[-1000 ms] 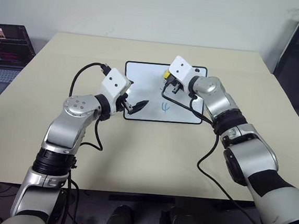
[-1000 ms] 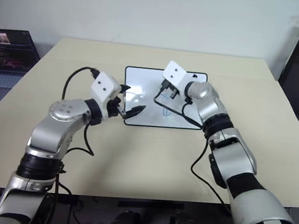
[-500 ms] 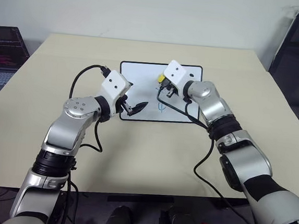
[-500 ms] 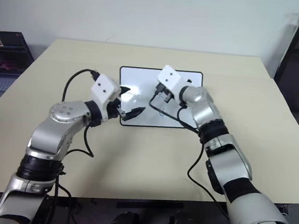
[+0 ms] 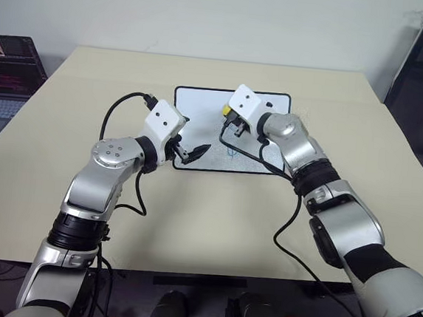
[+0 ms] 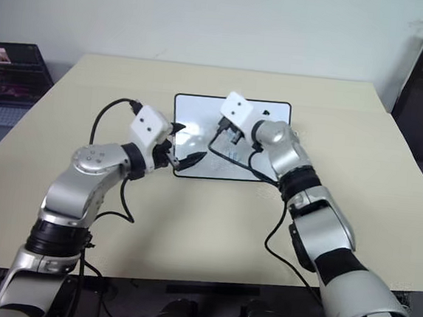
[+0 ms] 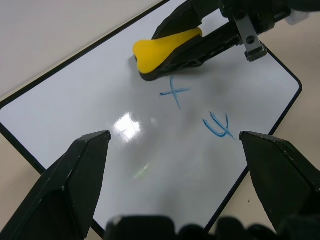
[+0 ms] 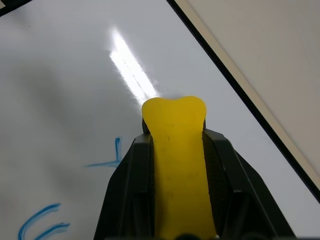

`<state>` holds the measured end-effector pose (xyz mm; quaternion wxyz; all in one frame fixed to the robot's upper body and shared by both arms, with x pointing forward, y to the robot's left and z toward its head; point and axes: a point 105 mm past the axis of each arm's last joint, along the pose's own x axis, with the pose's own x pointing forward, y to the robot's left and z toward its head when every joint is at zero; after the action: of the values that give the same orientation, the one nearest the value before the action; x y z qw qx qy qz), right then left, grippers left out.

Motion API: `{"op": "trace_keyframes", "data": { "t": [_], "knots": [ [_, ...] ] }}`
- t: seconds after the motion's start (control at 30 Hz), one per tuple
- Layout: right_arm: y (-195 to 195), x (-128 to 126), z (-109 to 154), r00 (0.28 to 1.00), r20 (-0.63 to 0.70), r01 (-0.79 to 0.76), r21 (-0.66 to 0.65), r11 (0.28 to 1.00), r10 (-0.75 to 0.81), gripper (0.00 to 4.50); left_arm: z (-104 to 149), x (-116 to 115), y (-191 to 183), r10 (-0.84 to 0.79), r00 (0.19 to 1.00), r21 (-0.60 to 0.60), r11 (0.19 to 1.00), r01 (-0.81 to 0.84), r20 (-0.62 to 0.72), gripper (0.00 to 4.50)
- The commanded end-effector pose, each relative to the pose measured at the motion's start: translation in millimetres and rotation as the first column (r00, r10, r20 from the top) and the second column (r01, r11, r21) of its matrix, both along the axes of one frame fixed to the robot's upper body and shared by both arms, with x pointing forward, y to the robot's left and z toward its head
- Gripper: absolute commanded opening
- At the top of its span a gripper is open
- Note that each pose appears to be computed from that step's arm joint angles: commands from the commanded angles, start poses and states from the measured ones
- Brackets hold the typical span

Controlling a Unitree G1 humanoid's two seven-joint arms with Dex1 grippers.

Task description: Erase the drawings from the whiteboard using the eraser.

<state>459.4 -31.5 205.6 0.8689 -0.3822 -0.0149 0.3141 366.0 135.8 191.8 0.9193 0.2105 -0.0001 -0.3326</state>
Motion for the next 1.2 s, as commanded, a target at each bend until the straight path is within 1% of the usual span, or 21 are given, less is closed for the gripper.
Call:
{"op": "trace_keyframes", "data": {
  "t": [0.03,0.17,0.27,0.43,0.57,0.7,0.8,0.93,1.07,1.2],
  "knots": [
    [-34,1,-8,0.999,0.003,0.053,-0.048,0.997,-0.052,0.99,11,-1,0,-0.003,0.999,0.003,1.0,0.003,0.043,4.5],
    [-39,-6,-12,0.999,0.011,0.032,-0.072,0.997,-0.031,0.99,9,-1,0,-0.002,0.999,0.003,1.0,0.002,0.038,4.5],
    [-37,-11,-10,1.0,0.019,0.025,-0.054,0.998,-0.024,0.99,8,-1,1,-0.001,0.999,0.001,1.0,0.001,0.034,4.5],
    [-25,-16,9,0.999,0.041,0.001,0.046,0.999,-0.002,0.99,8,-1,1,0.003,1.0,0.001,1.0,-0.003,0.031,4.5],
    [-6,-19,29,0.997,0.079,-0.035,0.113,0.993,0.026,0.99,10,-3,-3,0.0,0.999,0.003,1.0,0.0,0.035,4.5],
    [14,-23,34,0.994,0.088,-0.081,0.138,0.987,0.069,0.99,12,-3,-3,0.0,0.999,0.004,1.0,0.0,0.037,4.5],
    [22,-21,32,0.993,0.086,-0.085,0.13,0.988,0.075,0.99,12,-3,-3,0.001,0.999,0.006,1.0,-0.001,0.036,4.5],
    [26,-15,23,0.996,0.071,-0.059,0.083,0.995,0.053,0.99,12,-3,-3,0.0,0.999,0.007,1.0,0.0,0.035,4.5],
    [18,-6,15,0.998,0.057,-0.014,0.018,1.0,0.013,0.99,11,-3,-2,0.0,0.999,0.009,1.0,0.0,0.035,4.5],
    [6,-2,7,0.999,0.033,0.01,-0.015,1.0,-0.009,0.99,8,-3,1,0.002,0.999,0.009,1.0,-0.002,0.033,4.5]
  ]
}}
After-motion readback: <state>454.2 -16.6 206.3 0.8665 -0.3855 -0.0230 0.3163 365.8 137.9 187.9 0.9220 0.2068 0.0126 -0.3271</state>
